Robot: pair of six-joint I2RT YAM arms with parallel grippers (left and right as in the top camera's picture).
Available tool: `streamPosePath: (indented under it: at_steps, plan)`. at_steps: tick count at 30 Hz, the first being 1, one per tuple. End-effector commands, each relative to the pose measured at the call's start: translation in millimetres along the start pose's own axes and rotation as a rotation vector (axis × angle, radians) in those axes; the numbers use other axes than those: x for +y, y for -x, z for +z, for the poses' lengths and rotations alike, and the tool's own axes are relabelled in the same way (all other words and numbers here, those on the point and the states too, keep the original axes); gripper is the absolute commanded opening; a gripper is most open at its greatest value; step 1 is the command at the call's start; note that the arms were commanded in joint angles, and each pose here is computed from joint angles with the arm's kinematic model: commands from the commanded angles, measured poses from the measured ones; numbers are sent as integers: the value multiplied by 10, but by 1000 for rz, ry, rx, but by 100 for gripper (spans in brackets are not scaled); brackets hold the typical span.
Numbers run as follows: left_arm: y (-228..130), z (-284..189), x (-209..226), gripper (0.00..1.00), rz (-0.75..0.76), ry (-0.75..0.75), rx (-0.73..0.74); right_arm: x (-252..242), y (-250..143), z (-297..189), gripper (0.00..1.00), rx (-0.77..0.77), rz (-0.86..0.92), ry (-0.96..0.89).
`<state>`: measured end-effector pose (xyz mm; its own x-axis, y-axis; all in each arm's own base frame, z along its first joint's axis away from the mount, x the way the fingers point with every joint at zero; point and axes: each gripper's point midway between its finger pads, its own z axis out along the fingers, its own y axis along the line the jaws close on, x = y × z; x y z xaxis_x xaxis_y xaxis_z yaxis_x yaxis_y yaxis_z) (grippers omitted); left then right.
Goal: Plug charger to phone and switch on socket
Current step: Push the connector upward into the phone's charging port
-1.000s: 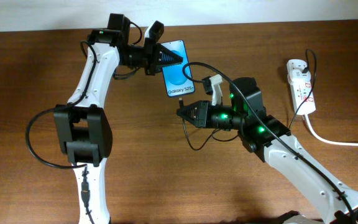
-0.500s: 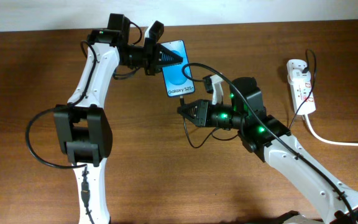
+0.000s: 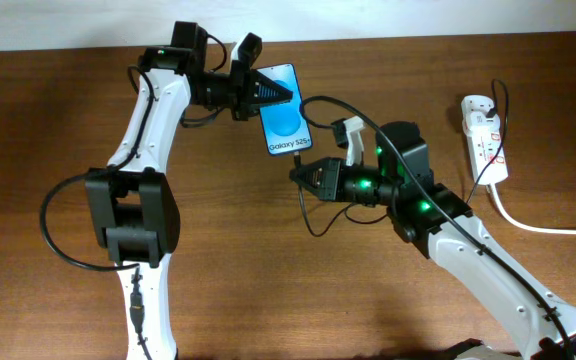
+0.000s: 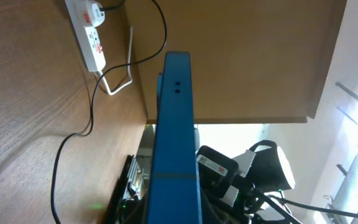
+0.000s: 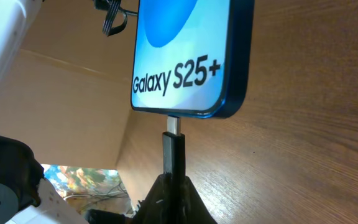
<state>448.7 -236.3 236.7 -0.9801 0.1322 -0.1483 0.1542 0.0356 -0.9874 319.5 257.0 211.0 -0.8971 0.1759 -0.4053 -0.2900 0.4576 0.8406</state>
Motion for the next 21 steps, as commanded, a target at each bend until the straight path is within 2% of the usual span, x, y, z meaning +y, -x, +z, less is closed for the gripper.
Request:
streamPosePath:
  at_steps: [1, 21]
  plan:
    - [-19, 39, -91, 0, 19, -36, 11, 146, 101, -40, 4, -36, -54, 17]
    - [-19, 39, -92, 0, 19, -37, 11, 127, 77, -35, 4, -26, 18, 14]
